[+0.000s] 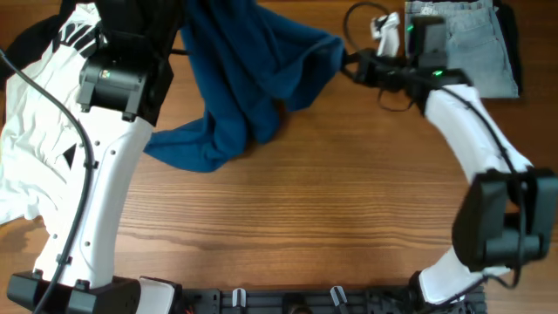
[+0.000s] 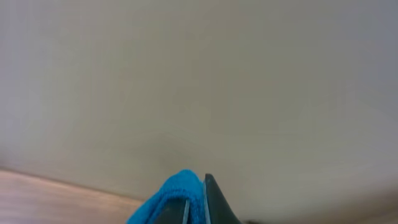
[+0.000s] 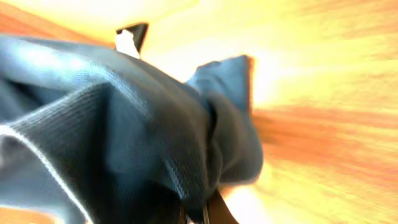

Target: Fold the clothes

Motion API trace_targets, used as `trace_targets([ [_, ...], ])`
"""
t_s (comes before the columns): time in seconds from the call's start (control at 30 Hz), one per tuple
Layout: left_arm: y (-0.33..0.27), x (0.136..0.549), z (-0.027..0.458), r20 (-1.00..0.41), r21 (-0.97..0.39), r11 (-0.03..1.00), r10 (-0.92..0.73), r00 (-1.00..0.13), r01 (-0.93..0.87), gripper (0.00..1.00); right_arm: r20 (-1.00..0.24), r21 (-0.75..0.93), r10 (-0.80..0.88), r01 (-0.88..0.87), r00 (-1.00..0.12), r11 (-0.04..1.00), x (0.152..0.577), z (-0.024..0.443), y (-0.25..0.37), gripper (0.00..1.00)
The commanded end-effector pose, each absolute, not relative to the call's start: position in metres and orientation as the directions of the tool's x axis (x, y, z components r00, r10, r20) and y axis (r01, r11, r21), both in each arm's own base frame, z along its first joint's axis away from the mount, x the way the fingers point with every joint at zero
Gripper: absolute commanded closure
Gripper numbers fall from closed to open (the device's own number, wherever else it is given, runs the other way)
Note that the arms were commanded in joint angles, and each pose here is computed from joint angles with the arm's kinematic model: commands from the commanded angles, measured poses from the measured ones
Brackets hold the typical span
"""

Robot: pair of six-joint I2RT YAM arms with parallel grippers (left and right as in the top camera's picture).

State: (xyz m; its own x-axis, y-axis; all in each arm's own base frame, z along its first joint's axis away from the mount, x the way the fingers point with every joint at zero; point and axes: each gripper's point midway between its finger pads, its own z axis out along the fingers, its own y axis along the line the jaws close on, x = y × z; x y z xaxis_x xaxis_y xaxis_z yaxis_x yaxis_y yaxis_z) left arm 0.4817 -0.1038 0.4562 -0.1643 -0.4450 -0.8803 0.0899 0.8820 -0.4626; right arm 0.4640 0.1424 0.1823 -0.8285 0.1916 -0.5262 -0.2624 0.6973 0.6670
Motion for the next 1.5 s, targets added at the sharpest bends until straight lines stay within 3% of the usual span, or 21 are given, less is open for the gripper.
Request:
trace_targets([
  [0.0,-0.094,0.468,0.475,-0.954,-0.290,0.952,-0.278,-0.112,0.103,0.96,-0.693,0.465,0.079,-0.361,-0.717,0.809,0.466,0.248,0.113,0.96],
  [0.1,-0.094,0.466,0.475,-0.959,-0.271,0.957,-0.259,-0.115,0.105,0.96,-0.711,0.410,0.063,-0.339,-0.701,0.847,0.463,0.284,0.091,0.96],
  [0.23,-0.088,0.438,0.523,-0.957,-0.285,0.948,-0.290,0.012,0.145,0.96,-0.767,0.362,0.089,-0.315,-0.635,0.877,0.451,0.352,0.052,0.96],
  [0.4,-0.066,0.348,0.616,-0.900,-0.297,0.929,-0.350,0.260,0.222,0.96,-0.841,0.287,0.090,-0.300,-0.533,0.910,0.407,0.424,0.024,0.96],
  [0.5,-0.055,0.302,0.641,-0.874,-0.296,0.924,-0.365,0.322,0.243,0.96,-0.871,0.261,0.089,-0.300,-0.484,0.917,0.376,0.450,0.023,0.96],
  [0.7,-0.036,0.224,0.657,-0.851,-0.295,0.920,-0.375,0.368,0.258,0.96,-0.921,0.203,0.078,-0.298,-0.382,0.933,0.306,0.493,0.030,0.96],
  [0.83,-0.016,0.186,0.642,-0.867,-0.311,0.932,-0.359,0.346,0.188,0.96,-0.916,0.184,0.081,-0.232,-0.392,0.955,0.267,0.493,0.026,0.96],
  [0.9,-0.009,0.192,0.629,-0.891,-0.307,0.944,-0.329,0.314,0.120,0.96,-0.897,0.196,0.089,-0.211,-0.433,0.958,0.272,0.482,0.023,0.96],
  [1.03,-0.015,0.249,0.584,-0.949,-0.284,0.959,-0.284,0.141,0.017,0.96,-0.825,0.250,0.112,-0.180,-0.554,0.951,0.310,0.446,0.016,0.96],
  [1.3,-0.063,0.448,0.418,-0.933,-0.154,0.984,-0.174,-0.314,-0.088,0.96,-0.535,0.361,0.135,-0.081,-0.834,0.929,0.425,0.299,-0.004,0.96],
  [1.4,-0.077,0.505,0.362,-0.913,-0.132,0.986,-0.160,-0.375,-0.099,0.96,-0.505,0.399,0.119,-0.110,-0.855,0.910,0.471,0.251,0.005,0.96],
  [1.47,-0.081,0.528,0.358,-0.929,-0.148,0.984,-0.171,-0.328,-0.095,0.96,-0.577,0.413,0.102,-0.181,-0.810,0.893,0.508,0.241,0.016,0.96],
])
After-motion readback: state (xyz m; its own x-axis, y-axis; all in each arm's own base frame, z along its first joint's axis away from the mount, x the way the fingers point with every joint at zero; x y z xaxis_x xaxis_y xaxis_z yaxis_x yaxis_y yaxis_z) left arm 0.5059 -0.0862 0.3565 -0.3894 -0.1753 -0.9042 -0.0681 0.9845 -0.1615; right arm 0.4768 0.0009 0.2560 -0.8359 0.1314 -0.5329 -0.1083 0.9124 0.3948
